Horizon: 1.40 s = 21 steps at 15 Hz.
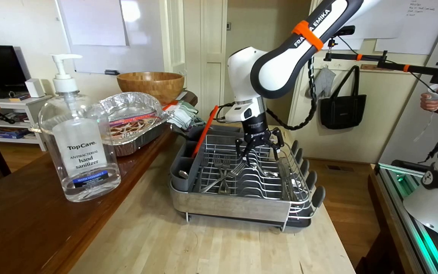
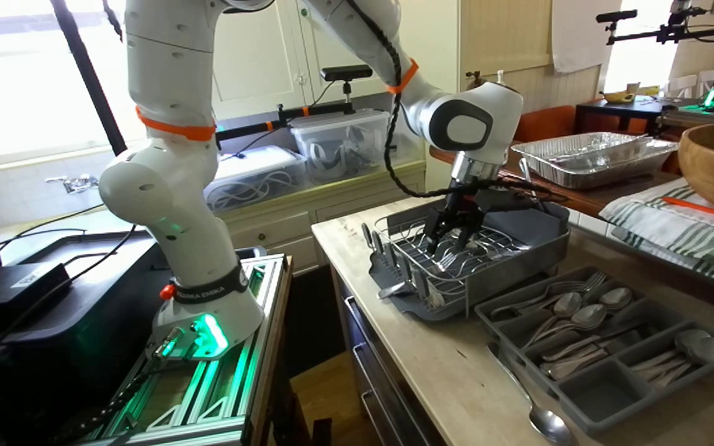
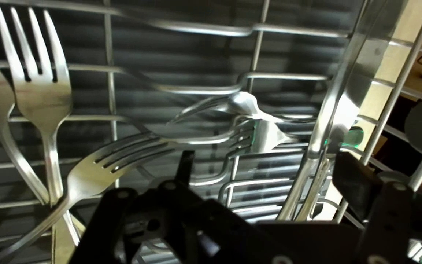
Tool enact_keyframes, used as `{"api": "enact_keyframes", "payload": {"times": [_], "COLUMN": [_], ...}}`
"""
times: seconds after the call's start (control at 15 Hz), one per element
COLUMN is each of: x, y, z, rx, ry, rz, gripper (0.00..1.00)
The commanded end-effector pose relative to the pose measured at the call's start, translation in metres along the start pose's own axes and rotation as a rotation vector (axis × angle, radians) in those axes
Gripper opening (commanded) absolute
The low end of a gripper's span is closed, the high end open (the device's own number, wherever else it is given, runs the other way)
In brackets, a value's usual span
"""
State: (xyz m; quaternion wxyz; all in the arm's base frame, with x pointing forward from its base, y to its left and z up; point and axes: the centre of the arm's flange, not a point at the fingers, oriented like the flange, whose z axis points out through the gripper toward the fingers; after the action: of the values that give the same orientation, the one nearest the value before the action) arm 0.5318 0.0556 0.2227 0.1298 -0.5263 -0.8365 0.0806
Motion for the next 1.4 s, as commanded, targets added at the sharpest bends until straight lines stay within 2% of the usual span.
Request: {"api": "enact_keyframes", "payload": {"times": [0.0,0.07,0.13,0.2,0.27,0.53,0.8,1.33], "x": [-0.010,-0.011,-0.011,-0.011,-0.011,-0.010,-0.011,-0.013], "y": [0.004,0.004,0.004,0.004,0.005,0.006,0.009,0.019], "z": [0.008,0.009,0.011,0.012,0.013,0.017,0.016,-0.002], "rx": [0.001,0.004,0.006,0.007,0.009,0.016,0.013,-0.008], "ry": [-0.014,-0.013,-0.013,-0.013,-0.012,-0.012,-0.019,-0.034], "rz": [-0.010,-0.008,-0.007,-0.008,-0.008,-0.010,-0.014,-0.015], "gripper": [0.92,0.77,0.70,0.71,0.65,0.28,0.01,0.02]}}
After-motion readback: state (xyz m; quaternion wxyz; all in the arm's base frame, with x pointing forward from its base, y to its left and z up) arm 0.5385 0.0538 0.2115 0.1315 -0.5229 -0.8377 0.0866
